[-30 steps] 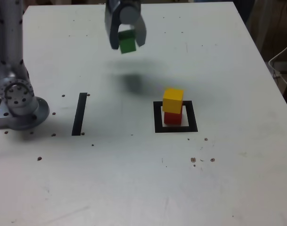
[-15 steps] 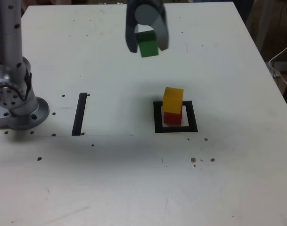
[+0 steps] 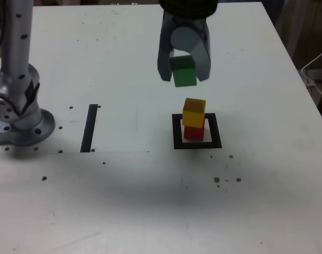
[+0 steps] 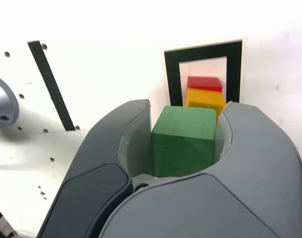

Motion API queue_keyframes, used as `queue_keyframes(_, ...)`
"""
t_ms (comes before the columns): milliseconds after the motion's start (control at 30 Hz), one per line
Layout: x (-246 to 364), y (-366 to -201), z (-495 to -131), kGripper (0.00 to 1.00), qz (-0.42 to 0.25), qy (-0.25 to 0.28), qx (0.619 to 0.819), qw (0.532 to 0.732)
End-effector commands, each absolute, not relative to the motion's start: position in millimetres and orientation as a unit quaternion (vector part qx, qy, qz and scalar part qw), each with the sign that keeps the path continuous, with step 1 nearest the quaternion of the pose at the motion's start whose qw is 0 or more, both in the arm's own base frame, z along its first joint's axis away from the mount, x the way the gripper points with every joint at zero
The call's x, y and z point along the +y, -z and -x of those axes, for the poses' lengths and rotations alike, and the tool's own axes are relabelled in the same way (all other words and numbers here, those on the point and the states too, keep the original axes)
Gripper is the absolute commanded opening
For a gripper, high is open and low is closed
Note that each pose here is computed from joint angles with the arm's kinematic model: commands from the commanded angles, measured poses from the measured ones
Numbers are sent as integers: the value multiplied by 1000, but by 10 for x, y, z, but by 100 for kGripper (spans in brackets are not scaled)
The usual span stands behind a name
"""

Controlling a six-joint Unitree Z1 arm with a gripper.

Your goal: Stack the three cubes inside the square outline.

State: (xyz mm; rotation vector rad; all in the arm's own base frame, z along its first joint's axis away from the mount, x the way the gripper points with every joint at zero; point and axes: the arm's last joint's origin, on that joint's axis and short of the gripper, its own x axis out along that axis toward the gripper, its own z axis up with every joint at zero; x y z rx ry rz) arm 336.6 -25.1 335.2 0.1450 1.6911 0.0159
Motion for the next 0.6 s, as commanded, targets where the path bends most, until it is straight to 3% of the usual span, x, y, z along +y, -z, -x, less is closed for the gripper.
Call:
queue_keyframes(0, -280, -3300, -3384, 6, -60, -3, 759, 648)
queue_keyframes(567, -463, -3142, -3497, 9, -72, 7, 769, 635)
